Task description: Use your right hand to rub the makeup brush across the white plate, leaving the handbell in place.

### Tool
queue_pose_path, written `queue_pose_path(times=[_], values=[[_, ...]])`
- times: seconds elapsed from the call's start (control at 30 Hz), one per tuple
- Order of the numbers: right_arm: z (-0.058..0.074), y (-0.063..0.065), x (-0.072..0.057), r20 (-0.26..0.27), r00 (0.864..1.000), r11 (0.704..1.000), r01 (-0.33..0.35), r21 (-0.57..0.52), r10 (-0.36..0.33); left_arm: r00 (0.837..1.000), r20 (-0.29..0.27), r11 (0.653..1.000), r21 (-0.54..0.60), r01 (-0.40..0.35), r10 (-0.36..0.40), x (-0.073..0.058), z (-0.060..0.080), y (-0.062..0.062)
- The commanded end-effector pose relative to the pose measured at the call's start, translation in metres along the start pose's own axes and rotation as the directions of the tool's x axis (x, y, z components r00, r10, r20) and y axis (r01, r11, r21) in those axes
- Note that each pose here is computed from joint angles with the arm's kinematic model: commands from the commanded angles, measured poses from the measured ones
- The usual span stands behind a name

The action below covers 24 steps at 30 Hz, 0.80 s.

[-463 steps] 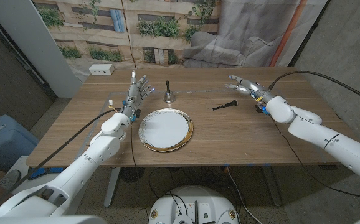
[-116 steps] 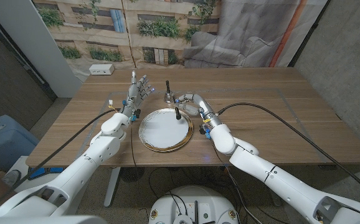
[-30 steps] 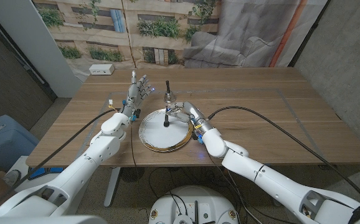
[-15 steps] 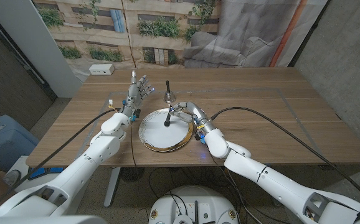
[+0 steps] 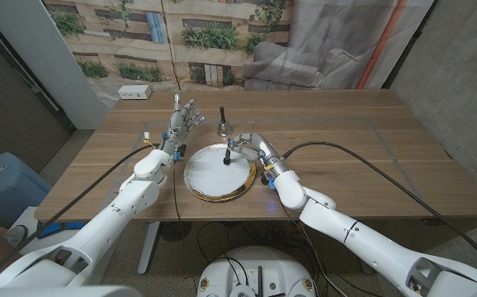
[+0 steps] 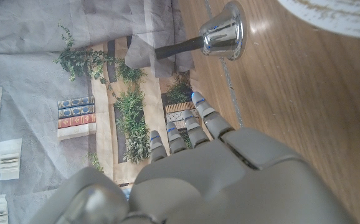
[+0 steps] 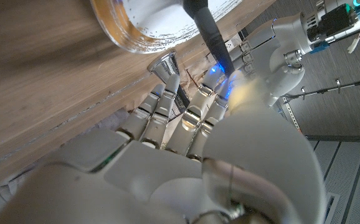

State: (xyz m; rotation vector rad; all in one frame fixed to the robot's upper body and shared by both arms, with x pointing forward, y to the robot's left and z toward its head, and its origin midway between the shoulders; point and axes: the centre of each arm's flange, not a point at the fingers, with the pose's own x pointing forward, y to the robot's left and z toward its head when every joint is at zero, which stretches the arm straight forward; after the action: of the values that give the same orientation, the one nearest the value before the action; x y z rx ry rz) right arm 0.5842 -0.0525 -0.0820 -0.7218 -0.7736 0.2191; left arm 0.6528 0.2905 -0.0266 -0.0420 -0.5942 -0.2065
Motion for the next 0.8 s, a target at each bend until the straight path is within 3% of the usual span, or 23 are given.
queue_pose_path(times=[0.03, 0.8], values=[[0.001, -0.008, -0.003, -0.001, 1.000, 1.000, 0.012, -0.004, -0.012, 1.000, 0.000, 1.000, 0.000, 0.000, 0.000, 0.000, 0.000, 0.000], [-0.003, -0.017, -0.005, -0.010, 1.000, 0.999, -0.005, -0.037, 0.004, 1.000, 0.000, 1.000, 0.000, 0.000, 0.000, 0.000, 0.000, 0.000]])
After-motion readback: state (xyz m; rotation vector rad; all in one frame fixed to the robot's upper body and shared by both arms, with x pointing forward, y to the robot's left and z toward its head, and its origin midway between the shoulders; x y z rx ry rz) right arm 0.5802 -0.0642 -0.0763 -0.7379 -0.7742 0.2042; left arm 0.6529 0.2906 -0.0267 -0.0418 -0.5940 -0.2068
